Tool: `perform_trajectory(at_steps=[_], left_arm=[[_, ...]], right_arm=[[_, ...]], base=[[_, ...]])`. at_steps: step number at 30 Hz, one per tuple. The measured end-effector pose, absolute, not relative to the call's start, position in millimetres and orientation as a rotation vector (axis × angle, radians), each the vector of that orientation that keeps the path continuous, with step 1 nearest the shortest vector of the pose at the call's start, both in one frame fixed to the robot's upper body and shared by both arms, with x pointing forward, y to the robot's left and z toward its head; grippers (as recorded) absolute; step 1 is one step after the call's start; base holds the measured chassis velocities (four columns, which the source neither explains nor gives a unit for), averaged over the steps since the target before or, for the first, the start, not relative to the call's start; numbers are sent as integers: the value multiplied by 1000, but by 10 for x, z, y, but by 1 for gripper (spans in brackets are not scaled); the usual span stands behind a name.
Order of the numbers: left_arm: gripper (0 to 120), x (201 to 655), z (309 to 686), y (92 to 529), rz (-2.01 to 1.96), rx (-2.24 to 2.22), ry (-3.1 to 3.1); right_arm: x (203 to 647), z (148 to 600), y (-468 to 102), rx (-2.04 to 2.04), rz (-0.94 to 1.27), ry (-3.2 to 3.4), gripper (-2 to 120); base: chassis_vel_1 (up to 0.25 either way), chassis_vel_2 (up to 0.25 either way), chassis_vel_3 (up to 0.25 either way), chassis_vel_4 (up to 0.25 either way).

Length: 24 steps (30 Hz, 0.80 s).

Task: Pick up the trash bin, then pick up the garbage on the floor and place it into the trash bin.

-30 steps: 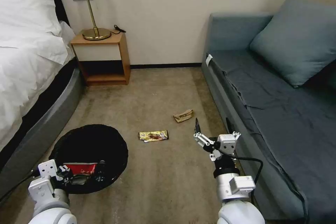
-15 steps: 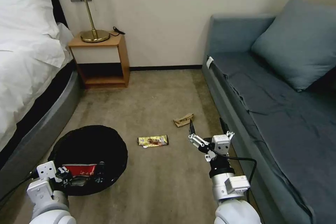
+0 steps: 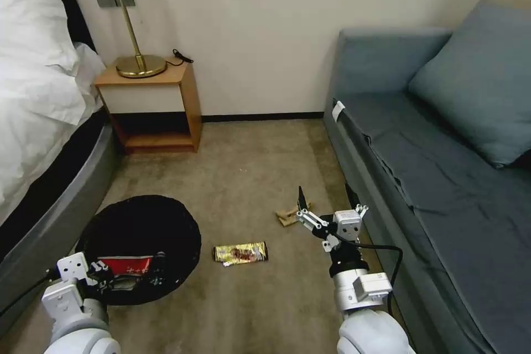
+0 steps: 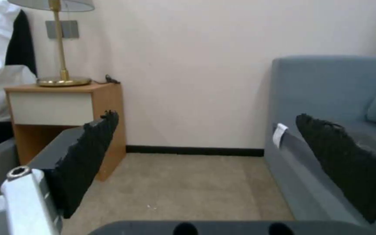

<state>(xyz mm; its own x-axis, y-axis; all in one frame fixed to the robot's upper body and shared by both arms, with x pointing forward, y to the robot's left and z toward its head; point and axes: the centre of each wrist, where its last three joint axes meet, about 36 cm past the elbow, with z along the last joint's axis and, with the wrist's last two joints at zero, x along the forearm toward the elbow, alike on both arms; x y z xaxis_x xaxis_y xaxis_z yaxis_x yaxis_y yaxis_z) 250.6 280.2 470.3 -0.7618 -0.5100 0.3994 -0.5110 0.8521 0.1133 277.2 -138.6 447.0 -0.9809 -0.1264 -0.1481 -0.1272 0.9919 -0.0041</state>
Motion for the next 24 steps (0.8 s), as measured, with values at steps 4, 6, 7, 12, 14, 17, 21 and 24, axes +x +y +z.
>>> perform_trajectory(at_steps=[4, 6, 7, 12, 14, 17, 21, 24], left_arm=[[3, 2513, 4694, 2805, 4, 755, -2604], [3, 2514, 4691, 2805, 5, 756, -2603], [3, 2515, 4686, 2803, 6, 755, -2602], [3, 2515, 4681, 2801, 8, 756, -2600], [3, 2515, 4681, 2802, 9, 757, -2600], [3, 2512, 4679, 2803, 9, 758, -2599], [3, 2507, 4674, 2805, 8, 761, -2595], [3, 2506, 4673, 2806, 7, 763, -2595]], right_arm=[[2790, 4454, -1374, -212, 8, 2987, 100], [2798, 4451, -1373, -217, 7, 2986, 100], [2807, 4449, -1373, -225, 4, 2986, 100], [2833, 4424, -1370, -248, -4, 2990, 100], [2836, 4414, -1363, -254, -5, 2991, 100], [2837, 4405, -1354, -260, -5, 2993, 100], [2857, 4388, -1334, -274, -8, 2992, 100], [2883, 4373, -1321, -284, -9, 2991, 100]], base=[[-15, 19, 8, -12], [0, 0, 0, 0], [0, 0, 0, 0], [0, 0, 0, 0], [0, 0, 0, 0], [0, 0, 0, 0], [-33, 26, 27, -30], [-73, 79, 82, -95]])
